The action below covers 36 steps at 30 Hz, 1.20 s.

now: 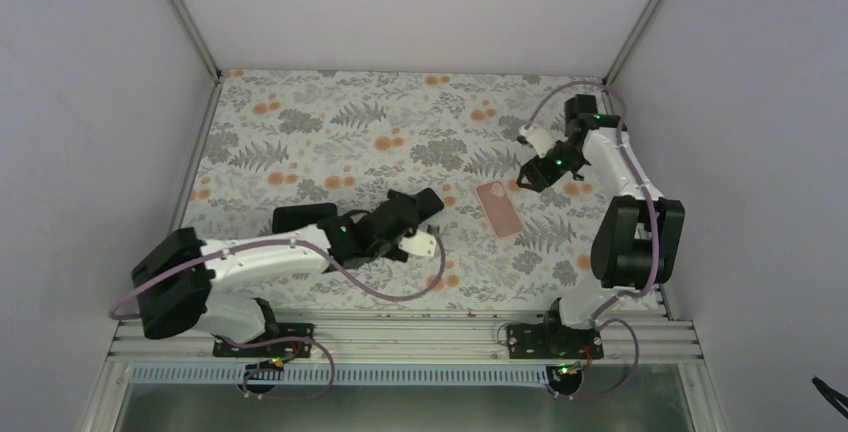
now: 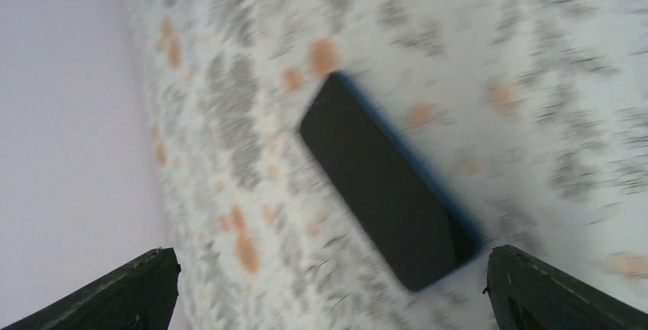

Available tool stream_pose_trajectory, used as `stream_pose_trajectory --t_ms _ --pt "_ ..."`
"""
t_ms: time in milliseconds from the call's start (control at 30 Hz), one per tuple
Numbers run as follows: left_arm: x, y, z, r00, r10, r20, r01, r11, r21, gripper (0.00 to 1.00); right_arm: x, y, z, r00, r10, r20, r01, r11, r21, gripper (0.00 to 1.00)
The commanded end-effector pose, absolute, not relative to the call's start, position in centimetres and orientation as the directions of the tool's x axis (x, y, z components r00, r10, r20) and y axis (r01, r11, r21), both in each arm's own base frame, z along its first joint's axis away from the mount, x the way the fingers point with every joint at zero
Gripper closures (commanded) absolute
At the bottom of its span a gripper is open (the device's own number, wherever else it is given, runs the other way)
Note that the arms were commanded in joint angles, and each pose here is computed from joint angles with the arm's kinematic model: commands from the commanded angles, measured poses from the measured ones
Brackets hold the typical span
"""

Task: Take the phone out of the phone case
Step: Adjust the phone at the center of the board.

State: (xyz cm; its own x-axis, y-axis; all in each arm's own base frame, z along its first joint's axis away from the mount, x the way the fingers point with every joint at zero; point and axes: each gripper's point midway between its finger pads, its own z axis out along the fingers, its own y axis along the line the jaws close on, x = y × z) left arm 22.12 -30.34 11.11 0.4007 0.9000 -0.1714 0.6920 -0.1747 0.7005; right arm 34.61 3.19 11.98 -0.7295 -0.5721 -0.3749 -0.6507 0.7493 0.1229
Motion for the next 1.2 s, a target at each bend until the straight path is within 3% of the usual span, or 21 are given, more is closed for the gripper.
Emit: stream_pose_trajectory --t_ms 0,167,300,367,467,600,667,933,1167 --pt "25.3 -27.8 15.2 0.301 0.92 -0.252 0.692 -0.029 0.721 0.0 34.1 7.9 14.5 -0.591 -0.67 -0.451 -0.779 0.619 0.1 0.31" --pt "30.7 -22.6 19.5 0.137 0.908 -0.397 0.672 0.209 0.711 0.0 33.9 14.4 16.4 -0.449 -0.729 -0.517 -0.873 0.481 0.08 0.26" --pt "34.9 -15.8 20.2 -0.044 0.891 -0.452 0.638 0.374 0.673 0.02 32.4 19.9 17.3 -0.344 -0.765 -0.545 -0.929 0.36 0.08 0.3" --pt "36.2 -12.5 19.4 -0.125 0.882 -0.455 0.627 0.425 0.653 0.14 31.3 22.5 15.8 -0.312 -0.796 -0.518 -0.948 0.296 0.116 0.37" --pt "37.1 -8.1 17.5 -0.224 0.865 -0.45 0.631 0.481 0.609 0.43 29.1 26.5 14.0 -0.234 -0.837 -0.495 -0.972 0.201 0.118 0.55" --pt "37.0 -4.3 15.6 -0.28 0.843 -0.46 0.633 0.522 0.572 0.82 26.5 32.5 12.2 -0.167 -0.844 -0.51 -0.981 0.09 0.172 0.94" --pt "36.9 -2.7 14.3 -0.31 0.839 -0.448 0.629 0.534 0.565 0.96 25.8 35.5 12.0 -0.151 -0.835 -0.529 -0.978 0.046 0.206 0.96" --pt "36.3 0.9 7.3 -0.465 0.782 -0.415 0.661 0.618 0.425 0.98 22.9 45.8 11.3 -0.075 -0.799 -0.597 -0.964 -0.094 0.248 0.96" --pt "36.8 3.5 4.5 -0.551 0.727 -0.409 0.618 0.685 0.386 0.98 21.0 49.7 8.2 -0.056 -0.815 -0.577 -0.948 -0.138 0.287 0.96"
